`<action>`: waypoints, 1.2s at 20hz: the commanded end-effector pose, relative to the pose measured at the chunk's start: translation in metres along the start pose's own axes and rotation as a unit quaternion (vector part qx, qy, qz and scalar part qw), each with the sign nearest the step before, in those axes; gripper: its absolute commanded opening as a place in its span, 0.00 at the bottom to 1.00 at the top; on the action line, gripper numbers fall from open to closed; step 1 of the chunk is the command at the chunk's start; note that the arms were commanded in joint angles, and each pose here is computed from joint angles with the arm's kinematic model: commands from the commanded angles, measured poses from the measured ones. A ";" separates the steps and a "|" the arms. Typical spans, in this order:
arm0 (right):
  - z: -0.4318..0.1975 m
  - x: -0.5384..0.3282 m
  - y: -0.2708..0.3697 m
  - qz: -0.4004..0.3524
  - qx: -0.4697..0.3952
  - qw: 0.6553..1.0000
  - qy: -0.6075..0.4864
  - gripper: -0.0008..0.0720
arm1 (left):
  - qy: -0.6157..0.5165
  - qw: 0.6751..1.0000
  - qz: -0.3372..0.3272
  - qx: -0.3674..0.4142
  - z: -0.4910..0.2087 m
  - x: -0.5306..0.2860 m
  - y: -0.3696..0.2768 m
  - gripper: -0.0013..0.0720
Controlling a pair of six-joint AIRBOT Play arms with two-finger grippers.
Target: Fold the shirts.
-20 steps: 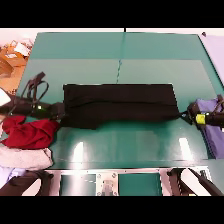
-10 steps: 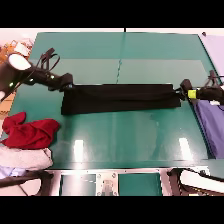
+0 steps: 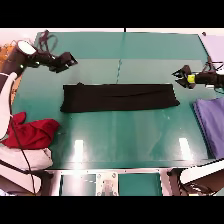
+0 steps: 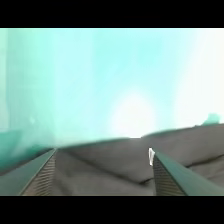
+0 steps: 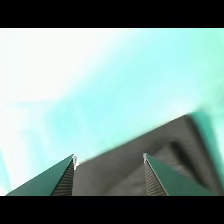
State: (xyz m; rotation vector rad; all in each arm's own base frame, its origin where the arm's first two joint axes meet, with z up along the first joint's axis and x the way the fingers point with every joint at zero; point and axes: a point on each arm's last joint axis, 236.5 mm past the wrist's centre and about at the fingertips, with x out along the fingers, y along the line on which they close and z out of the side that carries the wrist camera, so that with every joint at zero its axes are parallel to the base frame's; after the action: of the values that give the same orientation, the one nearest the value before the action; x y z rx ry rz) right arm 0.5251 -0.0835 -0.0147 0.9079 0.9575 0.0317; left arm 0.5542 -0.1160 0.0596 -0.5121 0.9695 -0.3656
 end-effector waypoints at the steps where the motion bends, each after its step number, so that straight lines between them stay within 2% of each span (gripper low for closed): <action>1: -0.004 -0.029 -0.044 -0.038 -0.048 0.997 0.057 0.68 | 0.053 0.998 -0.006 -0.012 -0.008 -0.026 0.006 0.90; 2: -0.010 -0.031 -0.057 -0.039 -0.051 0.995 0.076 0.68 | 0.074 0.997 -0.007 -0.023 -0.017 -0.027 0.006 0.78; 3: -0.018 -0.029 -0.069 -0.033 -0.051 0.993 0.098 0.69 | 0.091 0.995 -0.007 -0.028 -0.025 -0.028 0.006 0.29; 4: -0.030 -0.024 -0.078 -0.028 -0.050 0.991 0.125 0.70 | 0.105 0.994 -0.009 -0.022 -0.032 -0.029 0.003 0.05; 9: -0.079 0.016 -0.098 0.000 -0.059 0.974 0.220 0.70 | 0.118 0.993 -0.015 -0.012 -0.041 -0.023 -0.011 0.04; 12: -0.090 0.034 -0.076 0.033 -0.079 0.969 0.231 0.68 | 0.129 0.991 -0.023 0.003 -0.050 -0.014 -0.028 0.04; 13: -0.090 0.037 -0.064 0.045 -0.092 0.968 0.231 0.59 | 0.132 0.991 -0.027 0.011 -0.055 -0.010 -0.038 0.04; 14: -0.090 0.036 -0.052 0.057 -0.104 0.965 0.234 0.39 | 0.134 0.990 -0.030 0.019 -0.059 -0.006 -0.046 0.04; 15: -0.089 0.032 -0.042 0.065 -0.115 0.961 0.242 0.13 | 0.136 0.990 -0.035 0.028 -0.063 0.001 -0.057 0.04; 16: -0.089 0.023 -0.028 0.082 -0.125 0.956 0.252 0.04 | 0.138 0.989 -0.039 0.036 -0.068 0.009 -0.067 0.04; 19: -0.078 -0.017 0.022 0.120 -0.155 0.947 0.253 0.04 | 0.159 0.984 -0.054 0.061 -0.098 0.045 -0.100 0.04; 24: -0.082 -0.122 0.113 0.123 -0.219 0.946 0.206 0.04 | 0.224 0.965 -0.089 0.100 -0.207 0.139 -0.170 0.04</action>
State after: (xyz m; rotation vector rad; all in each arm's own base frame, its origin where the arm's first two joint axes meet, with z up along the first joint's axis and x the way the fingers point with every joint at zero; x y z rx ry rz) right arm 0.4581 -0.0223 0.0586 0.6526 1.1966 0.6157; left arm 0.4606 -0.3120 -0.0024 -0.3533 1.3030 -0.6950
